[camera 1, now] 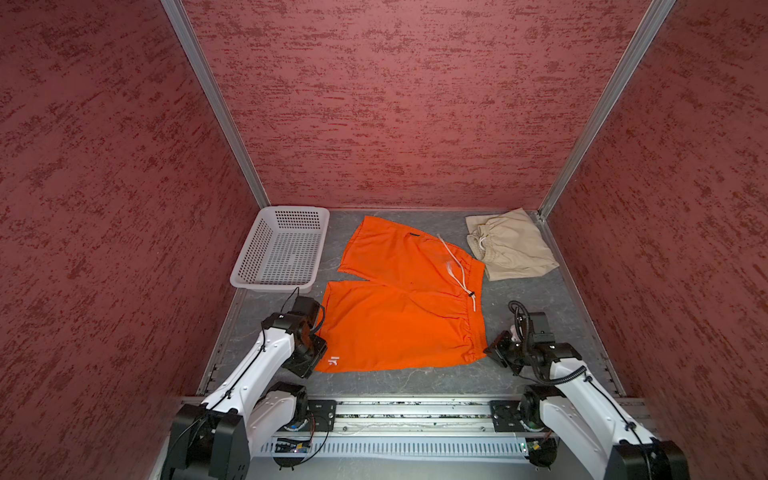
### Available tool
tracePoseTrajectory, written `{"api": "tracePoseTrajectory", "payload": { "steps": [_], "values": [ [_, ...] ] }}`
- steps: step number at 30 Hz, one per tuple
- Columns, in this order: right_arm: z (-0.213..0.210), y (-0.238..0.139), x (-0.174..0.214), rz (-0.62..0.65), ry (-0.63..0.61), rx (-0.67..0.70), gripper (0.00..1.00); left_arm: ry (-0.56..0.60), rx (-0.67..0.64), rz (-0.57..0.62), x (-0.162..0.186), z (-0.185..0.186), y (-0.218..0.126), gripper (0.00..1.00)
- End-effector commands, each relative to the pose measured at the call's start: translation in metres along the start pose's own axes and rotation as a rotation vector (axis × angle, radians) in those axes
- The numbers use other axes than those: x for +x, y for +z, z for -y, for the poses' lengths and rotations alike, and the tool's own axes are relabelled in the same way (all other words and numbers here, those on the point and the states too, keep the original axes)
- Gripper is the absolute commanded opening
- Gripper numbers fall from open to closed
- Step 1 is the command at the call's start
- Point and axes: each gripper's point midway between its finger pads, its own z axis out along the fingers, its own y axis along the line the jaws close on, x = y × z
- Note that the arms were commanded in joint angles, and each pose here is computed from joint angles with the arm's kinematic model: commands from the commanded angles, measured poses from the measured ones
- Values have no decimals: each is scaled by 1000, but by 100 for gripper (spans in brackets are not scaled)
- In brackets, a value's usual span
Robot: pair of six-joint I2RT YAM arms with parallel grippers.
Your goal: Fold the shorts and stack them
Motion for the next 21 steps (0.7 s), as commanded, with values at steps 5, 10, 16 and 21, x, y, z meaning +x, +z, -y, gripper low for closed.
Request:
{"api": "tracePoseTrajectory", "payload": {
  "steps": [5, 10, 16, 21],
  "values": [
    [-4, -6, -6, 32, -3, 10, 1, -37, 4, -8, 1, -2, 9, 46],
    [-3, -6, -5, 28, 0, 13, 1, -40, 8, 7, -3, 0, 9, 44],
    [-4, -7, -6, 31, -1, 10, 1, -51, 7, 18, -5, 2, 11, 44],
    [-4, -7, -5, 31, 1, 13, 1, -81, -8, -19, 0, 1, 18, 40]
  ]
}}
